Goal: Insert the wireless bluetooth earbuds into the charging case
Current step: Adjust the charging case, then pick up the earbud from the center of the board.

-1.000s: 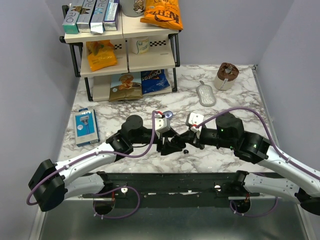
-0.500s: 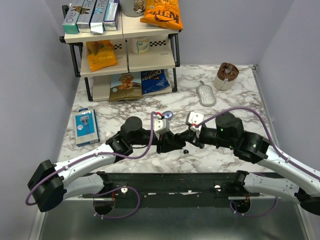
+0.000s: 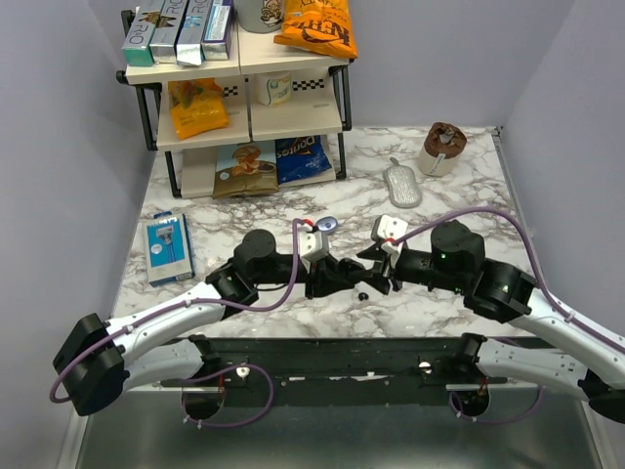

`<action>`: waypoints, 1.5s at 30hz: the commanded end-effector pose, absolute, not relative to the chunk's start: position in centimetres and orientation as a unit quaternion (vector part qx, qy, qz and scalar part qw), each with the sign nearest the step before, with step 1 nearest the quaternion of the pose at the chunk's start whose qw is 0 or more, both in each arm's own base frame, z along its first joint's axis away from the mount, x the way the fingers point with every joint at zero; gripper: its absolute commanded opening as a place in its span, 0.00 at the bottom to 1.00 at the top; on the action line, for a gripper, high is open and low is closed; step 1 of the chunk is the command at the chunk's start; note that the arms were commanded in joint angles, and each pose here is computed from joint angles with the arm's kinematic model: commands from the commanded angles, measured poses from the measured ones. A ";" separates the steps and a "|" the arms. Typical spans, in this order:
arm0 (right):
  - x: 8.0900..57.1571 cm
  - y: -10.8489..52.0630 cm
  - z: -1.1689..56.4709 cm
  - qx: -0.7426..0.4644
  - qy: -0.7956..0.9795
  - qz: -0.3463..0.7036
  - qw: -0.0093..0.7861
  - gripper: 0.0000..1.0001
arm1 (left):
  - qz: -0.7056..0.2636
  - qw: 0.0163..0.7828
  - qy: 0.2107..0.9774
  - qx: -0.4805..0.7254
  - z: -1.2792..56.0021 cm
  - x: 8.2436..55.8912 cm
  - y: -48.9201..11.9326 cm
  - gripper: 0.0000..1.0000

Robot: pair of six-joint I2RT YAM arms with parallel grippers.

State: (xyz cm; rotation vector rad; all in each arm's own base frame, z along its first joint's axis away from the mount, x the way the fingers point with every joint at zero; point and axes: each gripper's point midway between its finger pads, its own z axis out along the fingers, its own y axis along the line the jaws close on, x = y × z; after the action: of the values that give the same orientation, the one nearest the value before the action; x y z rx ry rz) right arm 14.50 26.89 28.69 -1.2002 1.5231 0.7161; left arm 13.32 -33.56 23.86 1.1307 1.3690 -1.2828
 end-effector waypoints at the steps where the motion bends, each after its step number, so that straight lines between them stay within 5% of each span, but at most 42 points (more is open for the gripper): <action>1: 15.0 26.3 31.3 -0.462 0.628 0.300 0.549 0.53 | -0.517 0.485 0.540 0.453 24.9 13.5 -33.2 0.08; 3: 15.6 25.5 32.6 -0.426 0.632 0.298 0.576 0.54 | -0.514 0.489 0.548 0.443 24.8 13.8 -33.1 0.04; 7: 19.3 21.9 32.3 -0.286 0.689 0.232 0.625 0.72 | -0.502 0.502 0.567 0.418 24.7 14.5 -32.4 0.00; 11: 20.7 20.6 28.3 -0.208 0.747 0.204 0.597 0.73 | -0.488 0.535 0.580 0.373 24.7 15.5 -31.2 0.00; 15: 20.2 20.5 21.2 -0.150 0.818 0.206 0.516 0.67 | -0.460 0.578 0.600 0.306 23.8 16.6 -28.8 0.00; 19: 19.0 21.0 15.0 -0.138 0.863 0.209 0.439 0.47 | -0.446 0.616 0.591 0.269 25.0 16.7 -26.9 0.00; 28: 17.9 22.6 8.1 -0.169 0.908 0.192 0.333 0.46 | -0.432 0.605 0.610 0.274 24.1 16.6 -27.3 0.00; 45: 19.0 22.0 4.3 -0.151 0.924 0.165 0.310 0.47 | -0.434 0.596 0.619 0.272 22.5 15.5 -28.0 0.00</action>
State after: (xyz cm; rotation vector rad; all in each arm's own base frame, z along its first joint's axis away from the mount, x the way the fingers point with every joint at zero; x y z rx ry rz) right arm 18.51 21.39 4.60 -0.4187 2.4489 0.4099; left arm 15.20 -28.16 22.49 0.6629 1.4369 -1.0217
